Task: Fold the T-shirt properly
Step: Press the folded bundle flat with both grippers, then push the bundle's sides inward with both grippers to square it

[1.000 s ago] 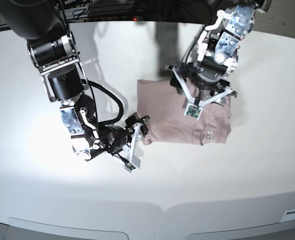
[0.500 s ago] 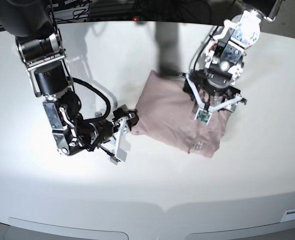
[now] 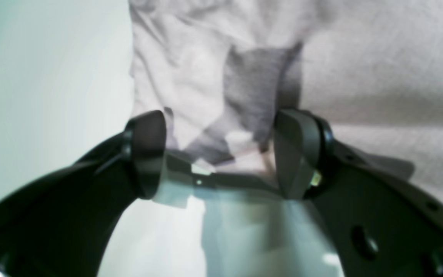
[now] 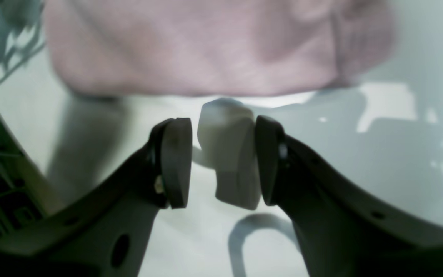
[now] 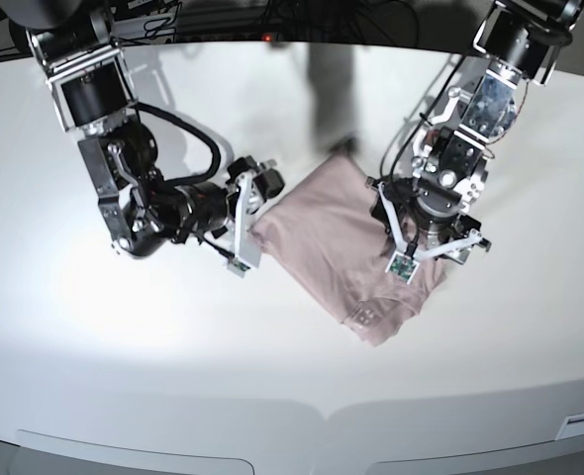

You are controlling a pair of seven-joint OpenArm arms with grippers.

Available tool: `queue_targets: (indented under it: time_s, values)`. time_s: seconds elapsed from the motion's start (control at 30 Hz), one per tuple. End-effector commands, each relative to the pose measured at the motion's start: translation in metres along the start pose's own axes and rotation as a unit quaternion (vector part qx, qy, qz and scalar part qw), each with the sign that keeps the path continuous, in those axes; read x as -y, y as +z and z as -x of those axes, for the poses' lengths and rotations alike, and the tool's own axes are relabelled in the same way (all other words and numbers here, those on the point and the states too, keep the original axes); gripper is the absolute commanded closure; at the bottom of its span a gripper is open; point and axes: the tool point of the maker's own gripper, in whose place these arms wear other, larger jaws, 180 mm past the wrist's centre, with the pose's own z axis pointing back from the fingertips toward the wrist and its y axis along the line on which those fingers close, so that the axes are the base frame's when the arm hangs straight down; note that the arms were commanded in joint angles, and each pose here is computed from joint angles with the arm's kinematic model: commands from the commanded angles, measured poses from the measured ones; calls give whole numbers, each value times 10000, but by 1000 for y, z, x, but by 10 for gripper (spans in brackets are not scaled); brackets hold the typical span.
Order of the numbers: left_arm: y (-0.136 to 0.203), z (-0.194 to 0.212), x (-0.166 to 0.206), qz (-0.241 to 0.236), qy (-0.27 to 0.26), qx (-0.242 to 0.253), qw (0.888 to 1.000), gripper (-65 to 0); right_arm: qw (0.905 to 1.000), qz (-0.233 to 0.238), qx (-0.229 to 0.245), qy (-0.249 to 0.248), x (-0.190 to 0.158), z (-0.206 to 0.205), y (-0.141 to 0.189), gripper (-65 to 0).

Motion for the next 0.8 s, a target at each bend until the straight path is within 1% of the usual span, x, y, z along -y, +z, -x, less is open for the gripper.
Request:
queue_targets:
  time_s: [0.0,0.17,0.3,0.43,0.57,0.67,0.73,0.77]
  values:
    - [1,-18,-10,-88,-22,241,9997,-429,9997,35,-240,25,0,10,1,-276]
    - [1,-34,-15,-73,-112,430,9990,-429,9999,-138,-84,51,-13,3,-4,-276]
    - [1,-39,-12,1,-195,558,9983,-429,9996,-245,24,109,-23,-8,-8,-276]
    - [1,-41,-19,-45,-263,592,9979,-429,9988,-263,274,317,-33,-26,-3,-276]
    - [1,-37,-29,-137,-329,558,9978,-429,9959,-66,651,631,-36,-50,17,-276]
    - [1,-34,-33,-149,-335,519,9980,-429,9912,105,1061,788,-34,-73,35,-276]
    - [1,-31,-36,-175,-355,472,9981,-429,9869,284,1381,787,-24,-88,48,-276]
    - [1,-30,-36,-177,-356,441,9982,-429,9839,484,1527,792,-15,-95,54,-276]
